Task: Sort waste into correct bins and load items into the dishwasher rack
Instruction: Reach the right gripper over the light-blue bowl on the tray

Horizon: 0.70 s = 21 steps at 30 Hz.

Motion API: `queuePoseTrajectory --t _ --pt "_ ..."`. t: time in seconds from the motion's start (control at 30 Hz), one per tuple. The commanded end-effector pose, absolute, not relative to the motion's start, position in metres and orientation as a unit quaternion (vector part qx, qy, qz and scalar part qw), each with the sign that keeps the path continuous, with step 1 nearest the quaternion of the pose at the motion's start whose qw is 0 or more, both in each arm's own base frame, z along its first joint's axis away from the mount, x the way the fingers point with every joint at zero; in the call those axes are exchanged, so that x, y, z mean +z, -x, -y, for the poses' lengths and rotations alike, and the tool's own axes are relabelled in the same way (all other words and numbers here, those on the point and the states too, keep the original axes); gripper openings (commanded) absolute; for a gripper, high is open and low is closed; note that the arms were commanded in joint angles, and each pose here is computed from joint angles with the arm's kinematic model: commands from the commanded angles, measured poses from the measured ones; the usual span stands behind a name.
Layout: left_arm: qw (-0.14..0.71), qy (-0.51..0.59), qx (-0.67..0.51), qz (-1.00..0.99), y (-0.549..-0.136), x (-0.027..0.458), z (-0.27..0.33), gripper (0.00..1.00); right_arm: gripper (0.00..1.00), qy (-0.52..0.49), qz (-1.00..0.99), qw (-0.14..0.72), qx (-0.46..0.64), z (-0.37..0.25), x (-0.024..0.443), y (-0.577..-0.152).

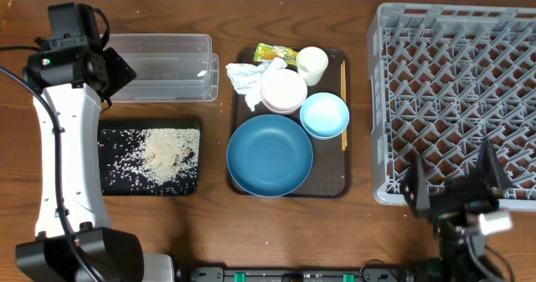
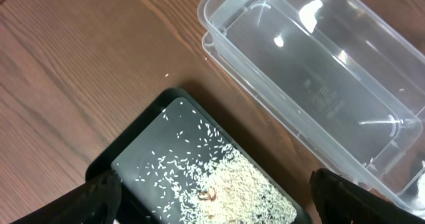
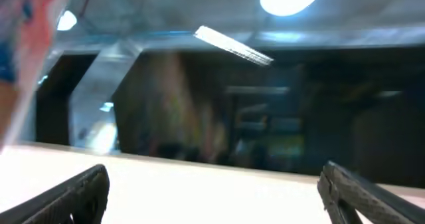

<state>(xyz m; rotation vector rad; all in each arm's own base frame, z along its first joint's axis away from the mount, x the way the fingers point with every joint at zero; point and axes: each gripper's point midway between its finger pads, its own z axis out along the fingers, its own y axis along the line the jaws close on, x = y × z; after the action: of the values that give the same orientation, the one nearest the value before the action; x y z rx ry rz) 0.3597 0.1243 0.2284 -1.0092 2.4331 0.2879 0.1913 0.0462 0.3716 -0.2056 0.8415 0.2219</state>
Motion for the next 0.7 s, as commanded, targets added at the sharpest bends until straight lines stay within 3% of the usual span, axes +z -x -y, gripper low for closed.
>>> queuePoseTrajectory --t 0.0,0.3,0.43,0.67 --pt "0.248 0.375 0.107 -0.887 -0.359 0.233 -0.127 0.93 0.99 0.201 -0.412 0.878 0.135 -0.081 0.413 -0.197" --pt "0.248 0.375 0.107 -0.887 -0.359 0.233 -0.127 0.94 0.99 0.323 -0.618 0.66 0.278 -0.14 0.43 -0.315" --pt "0.248 0.374 0.107 -0.887 -0.359 0.233 -0.127 0.94 0.99 0.344 -0.699 0.567 0.268 -0.165 0.401 -0.355" --pt "0.248 0.374 0.107 -0.887 -0.359 0.233 -0.127 0.94 0.99 0.378 -0.743 0.459 0.309 -0.219 0.343 -0.374"
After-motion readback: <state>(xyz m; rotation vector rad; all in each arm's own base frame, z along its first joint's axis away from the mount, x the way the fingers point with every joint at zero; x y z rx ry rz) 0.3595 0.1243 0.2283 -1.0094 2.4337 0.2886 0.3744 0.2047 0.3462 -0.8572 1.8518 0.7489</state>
